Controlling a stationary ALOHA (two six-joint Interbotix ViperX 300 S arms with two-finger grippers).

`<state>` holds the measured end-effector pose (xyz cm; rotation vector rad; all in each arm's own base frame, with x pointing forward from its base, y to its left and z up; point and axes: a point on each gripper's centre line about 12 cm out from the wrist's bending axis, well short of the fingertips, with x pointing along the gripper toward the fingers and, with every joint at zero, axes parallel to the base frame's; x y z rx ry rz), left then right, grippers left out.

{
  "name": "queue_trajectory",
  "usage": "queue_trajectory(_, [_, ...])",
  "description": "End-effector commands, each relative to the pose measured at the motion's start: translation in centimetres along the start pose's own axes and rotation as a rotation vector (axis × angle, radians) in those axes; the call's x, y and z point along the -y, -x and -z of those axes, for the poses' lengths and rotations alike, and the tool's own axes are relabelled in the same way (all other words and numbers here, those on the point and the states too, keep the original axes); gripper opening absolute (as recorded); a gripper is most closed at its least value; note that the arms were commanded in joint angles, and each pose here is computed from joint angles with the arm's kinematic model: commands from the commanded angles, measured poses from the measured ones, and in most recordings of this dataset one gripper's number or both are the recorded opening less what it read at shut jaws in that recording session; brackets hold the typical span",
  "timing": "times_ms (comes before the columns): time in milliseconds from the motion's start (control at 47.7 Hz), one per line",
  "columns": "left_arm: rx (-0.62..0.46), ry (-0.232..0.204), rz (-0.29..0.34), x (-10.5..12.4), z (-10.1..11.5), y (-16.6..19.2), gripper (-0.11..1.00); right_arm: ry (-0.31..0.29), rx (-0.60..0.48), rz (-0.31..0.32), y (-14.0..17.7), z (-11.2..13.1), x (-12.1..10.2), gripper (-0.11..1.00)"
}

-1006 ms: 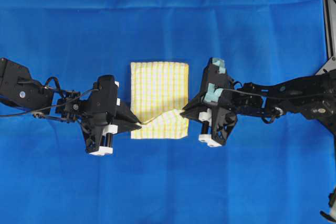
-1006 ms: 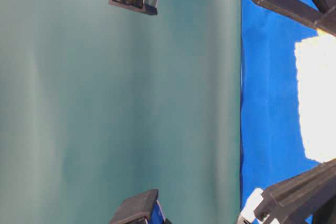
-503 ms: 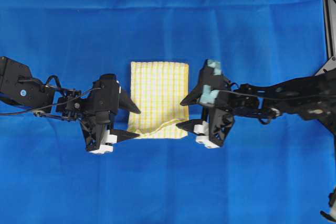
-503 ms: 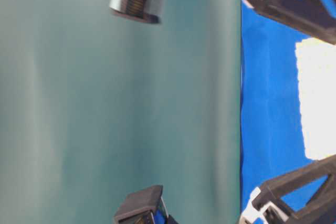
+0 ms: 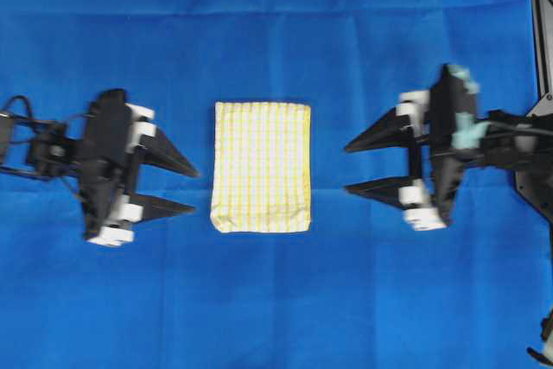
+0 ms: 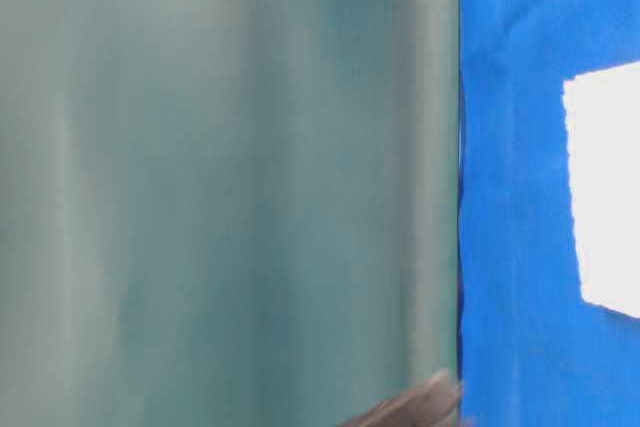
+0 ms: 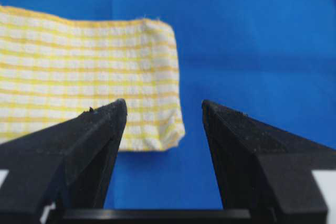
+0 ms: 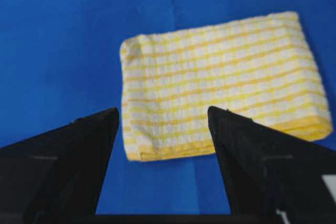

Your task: Fold the yellow towel.

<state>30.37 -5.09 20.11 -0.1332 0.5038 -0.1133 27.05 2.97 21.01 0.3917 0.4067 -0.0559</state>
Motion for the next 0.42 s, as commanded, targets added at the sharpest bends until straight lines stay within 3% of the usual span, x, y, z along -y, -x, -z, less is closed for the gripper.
queue_trajectory(0, [0.065,-0.003,0.012,0.1,-0.9,1.9,0.52,0.009,0.058,-0.031,1.8,-0.9,-0.2,0.69])
queue_trajectory(230, [0.175,0.000,0.016,-0.4,-0.3,5.9,0.52,0.089,0.123,-0.097,5.9,-1.3,-0.2,0.69])
queue_trajectory(398, [0.241,-0.024,0.018,-0.6,0.2,8.5,0.52,0.125,0.158,-0.112,8.0,-0.9,0.5,0.69])
